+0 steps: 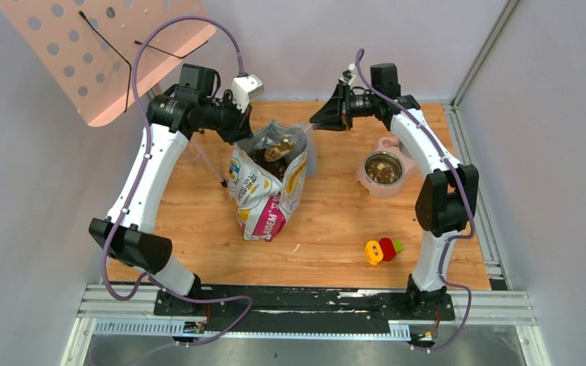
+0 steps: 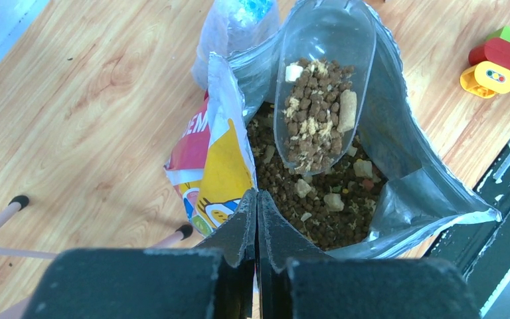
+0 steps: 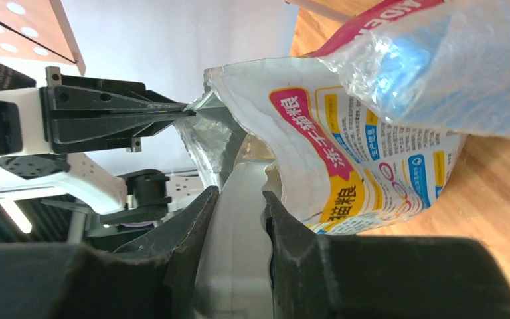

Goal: Serve the pet food

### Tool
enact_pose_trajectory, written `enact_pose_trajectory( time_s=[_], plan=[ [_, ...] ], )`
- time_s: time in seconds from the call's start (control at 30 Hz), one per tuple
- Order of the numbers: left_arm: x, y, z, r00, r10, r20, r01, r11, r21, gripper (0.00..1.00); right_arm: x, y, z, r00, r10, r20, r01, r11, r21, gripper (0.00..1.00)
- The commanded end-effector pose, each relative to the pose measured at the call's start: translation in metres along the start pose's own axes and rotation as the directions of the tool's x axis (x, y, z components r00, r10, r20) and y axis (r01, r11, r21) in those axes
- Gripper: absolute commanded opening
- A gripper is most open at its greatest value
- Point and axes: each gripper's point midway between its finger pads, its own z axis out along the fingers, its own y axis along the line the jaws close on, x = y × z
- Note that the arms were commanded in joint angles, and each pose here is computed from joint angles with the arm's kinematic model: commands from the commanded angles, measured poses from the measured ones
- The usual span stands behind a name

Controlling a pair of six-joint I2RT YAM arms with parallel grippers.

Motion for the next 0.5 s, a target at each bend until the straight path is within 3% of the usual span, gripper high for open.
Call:
enact_pose_trajectory(
  time_s=[0.0,0.2,0.47],
  plan=[
    [-0.02,-0.006,-0.017,0.996,0.067,0.066,-0.066,0.998,-0.008,0.03,0.001,0.029,-0.012,0.999,0.037,-0.013,-0.038,0.995,-0.092,0.0],
    [-0.022,-0.007,-0.02,0.995,0.069,0.07,-0.068,0.998,-0.011,0.03,0.009,0.04,-0.018,0.996,0.032,-0.084,-0.045,0.986,-0.163,0.0],
    [-0.028,-0.006,-0.02,0.994,0.072,0.084,-0.071,0.997,-0.011,0.04,0.005,0.041,-0.028,0.997,0.04,-0.067,-0.051,0.984,-0.17,0.0]
  ],
)
